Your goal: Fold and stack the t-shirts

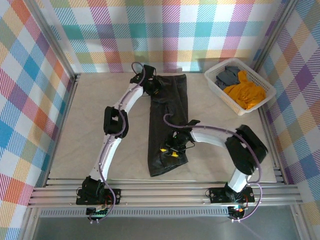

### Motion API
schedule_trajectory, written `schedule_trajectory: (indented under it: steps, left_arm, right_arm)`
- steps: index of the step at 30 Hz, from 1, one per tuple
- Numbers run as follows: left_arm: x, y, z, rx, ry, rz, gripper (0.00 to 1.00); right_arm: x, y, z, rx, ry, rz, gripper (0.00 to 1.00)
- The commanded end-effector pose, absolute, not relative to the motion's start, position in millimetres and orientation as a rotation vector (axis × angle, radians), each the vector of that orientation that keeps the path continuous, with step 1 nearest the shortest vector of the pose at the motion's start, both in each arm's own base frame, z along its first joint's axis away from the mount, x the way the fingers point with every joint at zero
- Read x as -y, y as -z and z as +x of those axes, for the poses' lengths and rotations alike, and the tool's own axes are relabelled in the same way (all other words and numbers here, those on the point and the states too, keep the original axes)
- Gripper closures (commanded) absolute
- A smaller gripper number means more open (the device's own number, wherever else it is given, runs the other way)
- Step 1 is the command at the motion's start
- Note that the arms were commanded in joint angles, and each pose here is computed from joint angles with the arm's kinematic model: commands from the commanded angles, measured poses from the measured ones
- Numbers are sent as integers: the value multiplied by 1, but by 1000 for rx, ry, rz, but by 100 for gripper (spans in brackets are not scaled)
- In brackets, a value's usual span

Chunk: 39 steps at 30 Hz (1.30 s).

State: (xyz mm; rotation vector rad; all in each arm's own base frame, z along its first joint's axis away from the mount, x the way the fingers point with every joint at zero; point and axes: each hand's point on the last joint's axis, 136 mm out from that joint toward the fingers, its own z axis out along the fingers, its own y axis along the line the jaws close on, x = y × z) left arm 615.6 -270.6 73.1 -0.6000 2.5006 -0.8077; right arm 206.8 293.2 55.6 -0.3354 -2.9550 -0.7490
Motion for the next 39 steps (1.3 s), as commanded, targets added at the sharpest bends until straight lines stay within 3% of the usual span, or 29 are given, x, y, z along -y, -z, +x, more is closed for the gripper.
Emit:
schedule_trajectory:
  steps: [1, 5, 12, 16, 20, 29, 35, 39]
  left_arm:
    - [257, -205, 573, -2434, 788, -463, 49]
    - [244, -216, 478, -2508, 753, -426, 49]
    - [212, -112, 255, -2830, 676, -502, 59]
    - [213, -72, 178, -2894, 687, -484, 55]
    - [214, -57, 156, -2852, 709, -499, 50]
    - [243, -32, 145, -2895, 761, -455, 49]
    - [255, -16, 140, -2948, 660, -416, 58]
    - [265, -17, 140, -2949, 649, -381, 75]
  right_arm:
    - [-281, -94, 214, 3077, 867, -390, 46]
    - [-242, -110, 202, 3171, 864, -417, 43]
    - [-201, -98, 175, 3132, 944, -225, 42]
    - [-198, -76, 161, 3093, 890, -70, 42]
    - [-201, -55, 156, 3059, 881, -22, 44]
    - [-216, -24, 154, 2969, 844, -72, 50]
    - [-228, -19, 148, 2957, 822, -84, 58]
    - [-229, -17, 147, 2961, 808, -111, 70]
